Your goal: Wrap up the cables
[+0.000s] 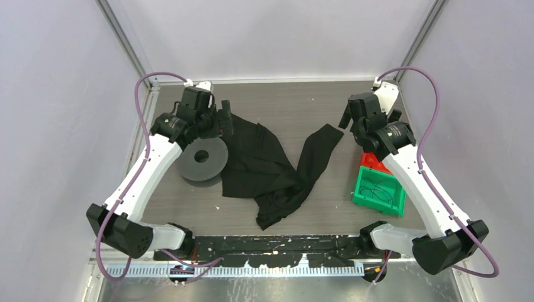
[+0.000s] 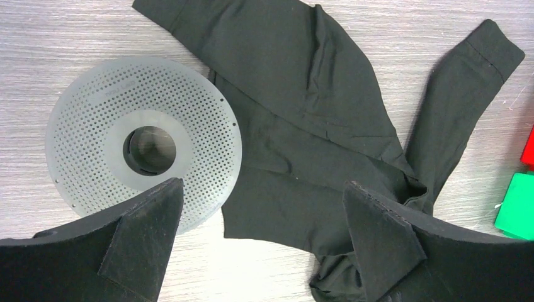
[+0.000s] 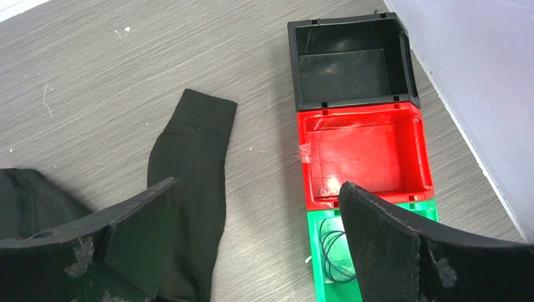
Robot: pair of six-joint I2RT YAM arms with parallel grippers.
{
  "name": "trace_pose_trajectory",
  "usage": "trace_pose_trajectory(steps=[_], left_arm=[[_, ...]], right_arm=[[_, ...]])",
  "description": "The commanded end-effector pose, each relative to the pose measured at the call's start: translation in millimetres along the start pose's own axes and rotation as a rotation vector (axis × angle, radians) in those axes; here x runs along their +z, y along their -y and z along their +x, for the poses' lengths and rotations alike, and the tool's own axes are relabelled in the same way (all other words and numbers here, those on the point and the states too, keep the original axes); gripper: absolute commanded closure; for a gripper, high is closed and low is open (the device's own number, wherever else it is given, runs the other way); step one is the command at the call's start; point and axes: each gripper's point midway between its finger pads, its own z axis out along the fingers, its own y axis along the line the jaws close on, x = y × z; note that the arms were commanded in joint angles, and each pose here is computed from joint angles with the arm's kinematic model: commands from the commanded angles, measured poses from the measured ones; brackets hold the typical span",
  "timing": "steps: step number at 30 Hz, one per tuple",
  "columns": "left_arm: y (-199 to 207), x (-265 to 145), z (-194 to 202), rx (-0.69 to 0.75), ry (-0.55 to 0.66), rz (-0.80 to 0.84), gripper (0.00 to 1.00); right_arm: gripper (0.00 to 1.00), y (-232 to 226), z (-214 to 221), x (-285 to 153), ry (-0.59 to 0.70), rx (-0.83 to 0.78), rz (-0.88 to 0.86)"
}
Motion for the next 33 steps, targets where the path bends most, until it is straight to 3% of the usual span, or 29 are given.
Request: trace_pose_trajectory(steps=[1, 21, 27, 33], left_arm=[[-1, -7, -14, -0.018, 0.066, 0.005, 0.01], [-7, -3, -4, 0.004, 0.066, -0.004, 0.00], [-4, -1, 4, 0.026, 0.034, 0.021, 0.00], [-20, 10, 17, -0.005, -0.018, -0.076, 0.00]], right_arm=[[0.00, 3, -11, -6, 0.044, 0.035, -0.013], [0.00, 2, -2, -9, 0.007, 0.017, -0.035], [0.00, -3, 23, -5, -0.096, -0.001, -0.045], [0.00, -21, 54, -3, -0.194, 0.018, -0.144]])
